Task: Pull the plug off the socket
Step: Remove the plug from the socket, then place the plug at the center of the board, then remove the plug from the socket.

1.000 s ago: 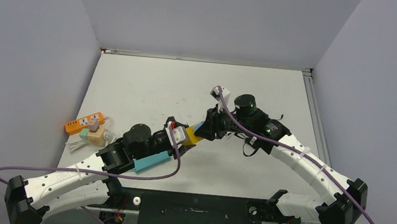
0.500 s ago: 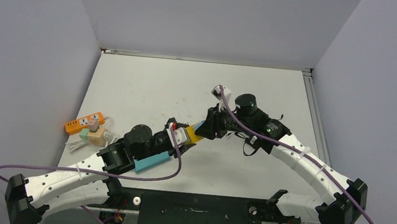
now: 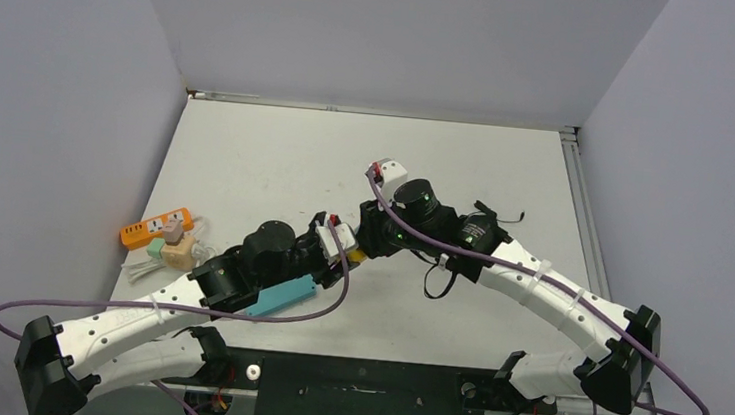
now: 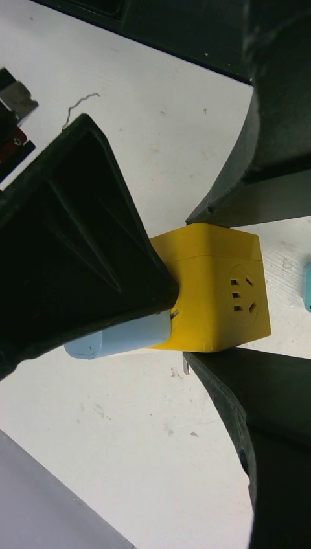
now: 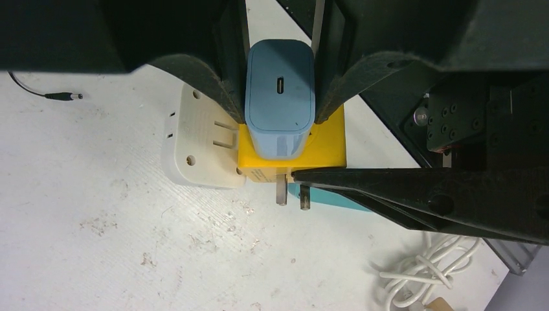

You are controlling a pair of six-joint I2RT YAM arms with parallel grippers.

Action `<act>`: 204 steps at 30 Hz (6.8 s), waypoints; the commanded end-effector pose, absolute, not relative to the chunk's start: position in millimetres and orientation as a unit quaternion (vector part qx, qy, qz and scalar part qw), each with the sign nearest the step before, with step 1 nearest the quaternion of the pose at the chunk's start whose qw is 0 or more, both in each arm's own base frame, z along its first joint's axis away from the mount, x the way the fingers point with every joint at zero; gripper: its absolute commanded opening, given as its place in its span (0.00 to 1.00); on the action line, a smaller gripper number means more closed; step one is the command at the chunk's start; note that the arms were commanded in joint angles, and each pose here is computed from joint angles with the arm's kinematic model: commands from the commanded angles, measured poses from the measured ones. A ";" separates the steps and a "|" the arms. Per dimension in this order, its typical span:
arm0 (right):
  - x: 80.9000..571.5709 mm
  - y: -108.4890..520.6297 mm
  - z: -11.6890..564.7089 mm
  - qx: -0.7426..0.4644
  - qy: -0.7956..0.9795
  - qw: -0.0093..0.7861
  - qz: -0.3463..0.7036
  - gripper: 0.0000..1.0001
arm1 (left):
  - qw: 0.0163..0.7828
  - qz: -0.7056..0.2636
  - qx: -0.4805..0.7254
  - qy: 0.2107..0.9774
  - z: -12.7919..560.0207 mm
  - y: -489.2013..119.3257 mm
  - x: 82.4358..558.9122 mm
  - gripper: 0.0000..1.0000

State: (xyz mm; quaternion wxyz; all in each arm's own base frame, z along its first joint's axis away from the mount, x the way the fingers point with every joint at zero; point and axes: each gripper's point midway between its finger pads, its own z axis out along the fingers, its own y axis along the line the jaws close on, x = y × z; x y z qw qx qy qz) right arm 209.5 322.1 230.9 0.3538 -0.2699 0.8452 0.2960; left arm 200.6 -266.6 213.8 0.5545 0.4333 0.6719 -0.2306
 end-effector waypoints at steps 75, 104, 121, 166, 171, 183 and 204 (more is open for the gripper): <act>204.7 325.2 270.4 -0.256 0.815 0.339 0.395 0.05 | 0.576 -0.221 0.398 0.678 232.3 -253.0 224.6 0.00; 308.5 183.4 206.8 -0.008 0.886 0.387 0.256 0.05 | 0.561 -0.289 0.296 0.718 245.3 -240.6 249.4 0.00; 330.8 119.5 78.4 0.088 0.927 0.298 0.210 0.26 | 0.577 -0.371 0.339 0.643 273.2 -253.0 224.6 0.00; 210.8 353.8 297.5 -0.067 0.692 0.304 0.651 0.90 | 0.722 -0.313 0.300 0.539 318.9 -217.8 206.9 0.00; 212.0 360.1 290.6 -0.050 0.695 0.293 0.655 0.90 | 0.738 -0.309 0.287 0.527 325.1 -210.8 204.9 0.00; 214.0 362.5 292.5 -0.027 0.681 0.285 0.674 0.96 | 0.734 -0.321 0.296 0.520 324.3 -215.4 200.8 0.00; 210.1 362.0 307.0 -0.023 0.660 0.281 0.697 0.38 | 0.729 -0.317 0.291 0.533 320.0 -216.0 205.8 0.15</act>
